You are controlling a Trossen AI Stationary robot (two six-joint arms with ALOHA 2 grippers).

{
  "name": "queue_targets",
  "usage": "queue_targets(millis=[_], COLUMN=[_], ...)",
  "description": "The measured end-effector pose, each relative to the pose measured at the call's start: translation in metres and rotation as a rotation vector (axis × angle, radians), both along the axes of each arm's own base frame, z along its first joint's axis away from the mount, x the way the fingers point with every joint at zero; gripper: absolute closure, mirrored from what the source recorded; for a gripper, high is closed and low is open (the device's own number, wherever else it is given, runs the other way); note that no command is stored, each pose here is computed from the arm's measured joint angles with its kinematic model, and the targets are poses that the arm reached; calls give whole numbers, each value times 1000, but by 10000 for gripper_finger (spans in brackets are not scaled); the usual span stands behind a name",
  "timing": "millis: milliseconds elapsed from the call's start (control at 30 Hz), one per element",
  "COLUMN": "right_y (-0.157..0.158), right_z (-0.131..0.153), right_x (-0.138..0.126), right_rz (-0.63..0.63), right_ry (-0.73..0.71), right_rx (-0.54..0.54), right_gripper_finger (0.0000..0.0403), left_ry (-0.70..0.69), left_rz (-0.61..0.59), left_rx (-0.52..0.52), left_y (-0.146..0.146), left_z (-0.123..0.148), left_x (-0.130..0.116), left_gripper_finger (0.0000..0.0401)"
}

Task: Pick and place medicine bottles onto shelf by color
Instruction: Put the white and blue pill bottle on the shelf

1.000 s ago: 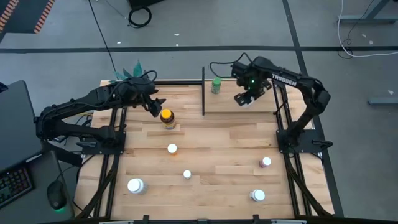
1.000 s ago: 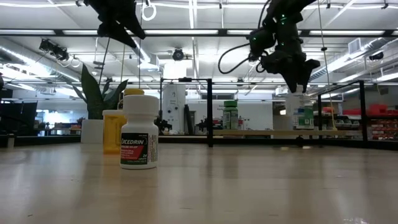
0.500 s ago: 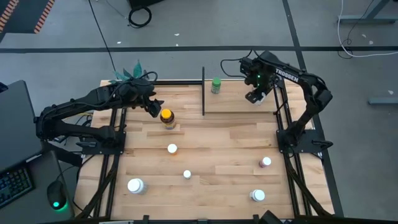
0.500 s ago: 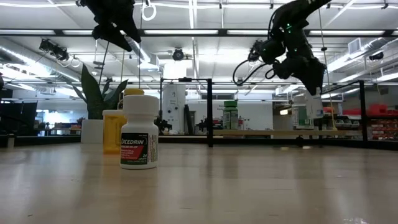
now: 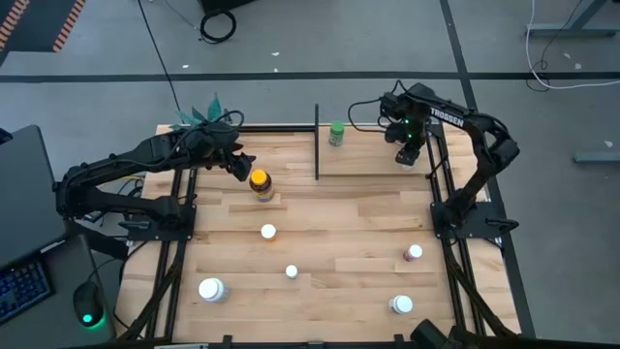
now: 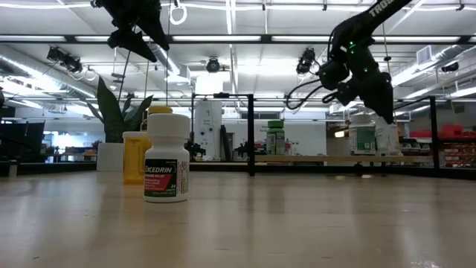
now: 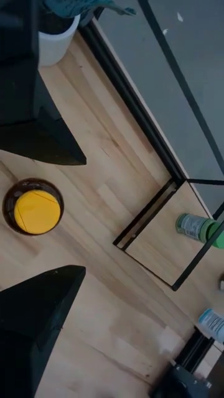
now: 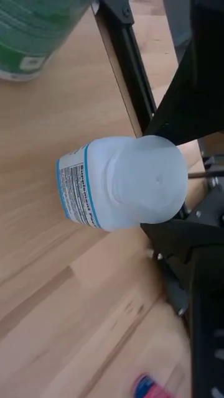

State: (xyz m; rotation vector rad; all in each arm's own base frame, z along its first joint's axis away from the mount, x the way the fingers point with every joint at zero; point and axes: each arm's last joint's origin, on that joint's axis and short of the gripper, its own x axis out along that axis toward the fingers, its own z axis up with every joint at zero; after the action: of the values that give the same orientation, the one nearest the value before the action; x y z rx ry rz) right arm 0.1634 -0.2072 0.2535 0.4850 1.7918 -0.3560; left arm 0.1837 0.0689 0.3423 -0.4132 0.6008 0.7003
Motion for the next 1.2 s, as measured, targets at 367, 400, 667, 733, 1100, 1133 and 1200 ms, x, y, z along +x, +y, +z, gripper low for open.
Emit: queue_targets(millis=[367, 400, 667, 733, 1100, 1133, 1200], right_y=[-19, -19, -9, -6, 11, 13, 15], right_z=[2, 4, 22, 23, 3, 1, -2], right_x=[-21, -21, -27, -29, -38, -39, -41], right_rz=[6, 10, 12, 4, -39, -41, -48], right_ry=[-60, -69, -118, -120, -55, -56, -69], right_rx=[-85, -101, -158, -136, -60, -67, -92], right_gripper_finger=[211, 212, 209, 209, 209, 209, 210], left_ry=[10, 17, 30, 30, 45, 48, 52], left_rz=[-28, -28, -24, -24, -24, -24, -24], left_rx=[-10, -12, -18, -18, -23, -24, -25], left_y=[-7, -7, -7, -7, -7, -7, -7], left_z=[-1, -1, -3, -3, -4, -4, -4], left_x=[1, 1, 0, 0, -1, -1, -2], left_gripper_finger=[119, 119, 119, 119, 119, 119, 119])
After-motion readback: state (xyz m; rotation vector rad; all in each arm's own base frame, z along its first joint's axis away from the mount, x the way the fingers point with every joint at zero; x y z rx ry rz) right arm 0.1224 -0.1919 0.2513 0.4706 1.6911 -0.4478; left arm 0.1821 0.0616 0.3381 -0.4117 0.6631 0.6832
